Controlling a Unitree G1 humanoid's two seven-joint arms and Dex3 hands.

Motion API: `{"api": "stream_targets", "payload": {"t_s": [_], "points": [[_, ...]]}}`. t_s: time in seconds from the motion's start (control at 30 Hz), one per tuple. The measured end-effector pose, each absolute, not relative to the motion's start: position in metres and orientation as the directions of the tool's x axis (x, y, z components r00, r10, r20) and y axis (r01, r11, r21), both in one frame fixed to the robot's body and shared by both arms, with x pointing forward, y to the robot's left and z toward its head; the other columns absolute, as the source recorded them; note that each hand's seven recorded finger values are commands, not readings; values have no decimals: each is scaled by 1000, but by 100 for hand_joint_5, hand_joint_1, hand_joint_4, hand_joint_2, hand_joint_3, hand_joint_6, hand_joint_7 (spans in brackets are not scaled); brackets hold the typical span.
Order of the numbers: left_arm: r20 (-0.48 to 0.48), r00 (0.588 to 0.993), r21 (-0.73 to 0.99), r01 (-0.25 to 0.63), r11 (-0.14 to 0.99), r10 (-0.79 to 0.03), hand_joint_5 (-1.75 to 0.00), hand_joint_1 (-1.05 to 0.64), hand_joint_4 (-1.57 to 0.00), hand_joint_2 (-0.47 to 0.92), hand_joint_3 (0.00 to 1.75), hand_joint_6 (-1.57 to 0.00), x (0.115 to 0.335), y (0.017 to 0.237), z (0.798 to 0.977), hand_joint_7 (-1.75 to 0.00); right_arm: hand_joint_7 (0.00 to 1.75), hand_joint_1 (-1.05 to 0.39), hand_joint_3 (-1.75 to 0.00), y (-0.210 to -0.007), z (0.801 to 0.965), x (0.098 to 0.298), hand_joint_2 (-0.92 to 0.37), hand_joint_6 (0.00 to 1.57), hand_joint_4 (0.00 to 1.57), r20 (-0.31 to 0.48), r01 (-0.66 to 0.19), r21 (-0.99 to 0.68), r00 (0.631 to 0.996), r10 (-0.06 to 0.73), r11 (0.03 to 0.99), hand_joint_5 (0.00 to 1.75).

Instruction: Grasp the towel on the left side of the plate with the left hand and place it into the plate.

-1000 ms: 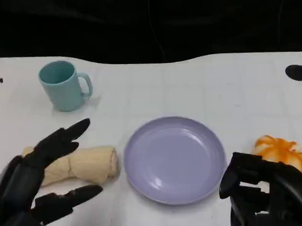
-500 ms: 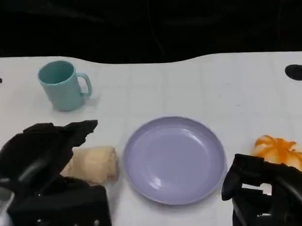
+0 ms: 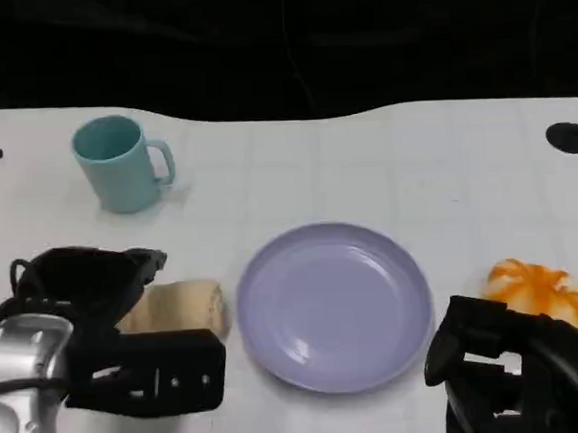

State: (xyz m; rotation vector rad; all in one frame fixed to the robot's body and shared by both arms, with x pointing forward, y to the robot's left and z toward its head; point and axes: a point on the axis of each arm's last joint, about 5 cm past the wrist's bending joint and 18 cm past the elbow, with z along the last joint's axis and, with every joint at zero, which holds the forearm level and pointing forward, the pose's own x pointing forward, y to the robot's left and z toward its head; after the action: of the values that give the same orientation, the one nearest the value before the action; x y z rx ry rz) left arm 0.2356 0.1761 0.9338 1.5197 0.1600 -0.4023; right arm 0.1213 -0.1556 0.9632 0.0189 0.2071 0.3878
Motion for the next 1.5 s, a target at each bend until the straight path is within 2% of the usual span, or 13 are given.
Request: {"api": "stream_targets", "payload": {"t_s": [0.2, 0.37, 0.4, 0.43, 0.47, 0.57, 0.6, 0.63, 0.67, 0.73, 1.1, 1.27, 1.5], "points": [[-429, 895, 903, 429, -24, -124, -10, -53, -39, 91, 1, -33, 250, 171, 909, 0, 158, -9, -131, -156, 964, 120, -50, 64, 73, -194, -375, 59, 905, 379, 925, 175], [-420, 899, 906, 423, -1, -123, -12, -36, -53, 92, 7, -44, 257, 172, 895, -4, 157, -9, -131, -156, 964, 119, -49, 64, 73, -196, -373, 59, 905, 377, 926, 175], [-408, 904, 910, 413, 17, -128, -18, -31, -63, 92, 11, -55, 257, 172, 891, -7, 157, -9, -131, -156, 964, 119, -49, 64, 73, -197, -372, 60, 905, 377, 926, 175], [-383, 913, 920, 391, 32, -142, -57, -26, -66, 92, 15, -75, 256, 173, 888, -6, 157, -9, -131, -156, 964, 119, -49, 64, 73, -198, -372, 60, 905, 377, 926, 175], [-356, 922, 929, 367, 51, -154, -77, -23, -69, 92, 17, -88, 256, 175, 886, -9, 157, -10, -131, -156, 964, 119, -49, 64, 73, -197, -372, 60, 905, 377, 926, 175], [-252, 947, 949, 282, 141, -199, -102, -20, -88, 92, 25, -117, 251, 181, 876, -16, 157, -10, -131, -156, 964, 119, -49, 64, 74, -199, -373, 60, 905, 377, 926, 175], [-223, 952, 950, 260, 173, -208, -136, -22, -83, 91, 32, -111, 249, 183, 873, -48, 157, -10, -131, -156, 964, 119, -49, 64, 74, -201, -372, 60, 904, 377, 926, 175], [-203, 955, 952, 244, 187, -214, -159, -22, -81, 90, 35, -81, 248, 184, 870, -122, 157, -9, -132, -156, 964, 119, -49, 65, 73, -202, -372, 60, 904, 376, 926, 175], [-184, 959, 953, 228, 197, -217, -166, -23, -79, 89, 36, -68, 247, 184, 869, -148, 157, -9, -132, -156, 964, 119, -49, 65, 73, -202, -372, 60, 904, 376, 926, 175], [-171, 963, 955, 214, 204, -210, -173, -23, -76, 89, 30, -56, 244, 186, 866, -169, 156, -9, -131, -156, 965, 119, -49, 65, 73, -201, -372, 60, 905, 376, 926, 175], [-23, 985, 959, 70, 274, -171, -175, -18, -82, 89, 26, -54, 243, 185, 891, -175, 157, -9, -132, -157, 965, 119, -49, 65, 73, -199, -374, 64, 904, 379, 925, 175], [71, 985, 945, -16, 328, -157, -175, -21, -88, 60, 93, -63, 245, 179, 909, -175, 157, -9, -132, -157, 965, 119, -50, 65, 73, -201, -373, 63, 904, 378, 926, 175], [166, 958, 912, -59, 405, -234, -175, -22, -89, 50, 100, -62, 242, 163, 931, -175, 157, -7, -132, -156, 966, 119, -50, 64, 74, -204, -371, 64, 904, 377, 926, 175]]}}
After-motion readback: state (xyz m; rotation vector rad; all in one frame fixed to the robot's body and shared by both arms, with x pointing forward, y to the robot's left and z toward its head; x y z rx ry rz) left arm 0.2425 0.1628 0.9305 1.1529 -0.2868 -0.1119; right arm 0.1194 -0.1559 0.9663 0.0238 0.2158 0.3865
